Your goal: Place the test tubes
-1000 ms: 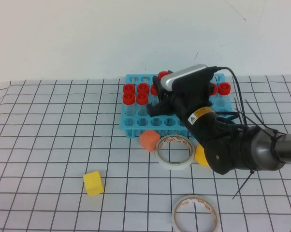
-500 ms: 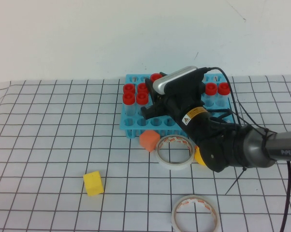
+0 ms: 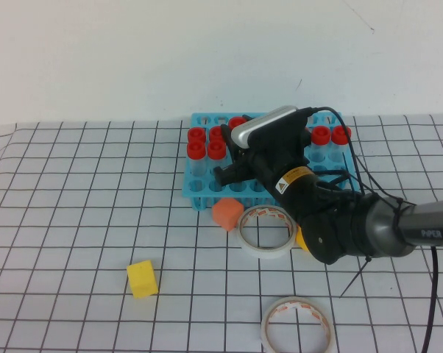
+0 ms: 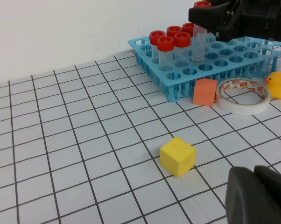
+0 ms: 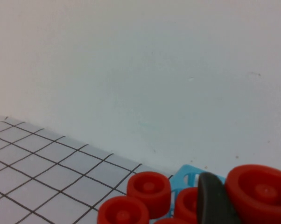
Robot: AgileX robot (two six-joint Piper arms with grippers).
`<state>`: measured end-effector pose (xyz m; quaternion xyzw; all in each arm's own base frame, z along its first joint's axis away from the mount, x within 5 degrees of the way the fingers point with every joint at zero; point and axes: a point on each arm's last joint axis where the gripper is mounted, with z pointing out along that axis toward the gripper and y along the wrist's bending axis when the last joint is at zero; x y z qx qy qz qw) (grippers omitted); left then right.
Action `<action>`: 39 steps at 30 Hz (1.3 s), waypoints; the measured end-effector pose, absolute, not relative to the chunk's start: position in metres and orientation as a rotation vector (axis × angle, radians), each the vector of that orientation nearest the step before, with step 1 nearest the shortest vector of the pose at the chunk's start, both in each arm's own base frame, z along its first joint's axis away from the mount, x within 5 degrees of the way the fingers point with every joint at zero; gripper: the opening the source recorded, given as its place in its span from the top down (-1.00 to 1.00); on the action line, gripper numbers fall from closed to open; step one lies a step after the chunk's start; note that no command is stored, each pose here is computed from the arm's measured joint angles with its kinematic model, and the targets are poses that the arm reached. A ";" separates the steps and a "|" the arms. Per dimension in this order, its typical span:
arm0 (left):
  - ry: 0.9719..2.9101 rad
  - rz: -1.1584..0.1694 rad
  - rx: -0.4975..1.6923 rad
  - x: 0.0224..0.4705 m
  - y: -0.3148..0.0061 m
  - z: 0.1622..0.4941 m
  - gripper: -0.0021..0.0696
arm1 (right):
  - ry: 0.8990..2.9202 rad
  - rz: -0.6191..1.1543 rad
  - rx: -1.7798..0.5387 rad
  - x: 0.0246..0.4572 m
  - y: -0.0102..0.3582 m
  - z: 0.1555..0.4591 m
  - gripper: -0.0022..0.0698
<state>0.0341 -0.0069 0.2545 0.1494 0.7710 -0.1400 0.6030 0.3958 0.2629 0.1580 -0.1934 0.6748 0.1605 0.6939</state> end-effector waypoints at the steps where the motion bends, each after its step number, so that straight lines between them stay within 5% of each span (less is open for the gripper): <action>1: 1.785 -0.324 0.346 0.034 -0.007 0.254 0.95 | 1.507 0.358 -0.430 0.396 0.263 0.158 0.15; 39: 1.786 -0.327 0.342 0.034 -0.007 0.254 0.95 | 1.506 0.367 -0.532 0.397 0.262 0.155 0.15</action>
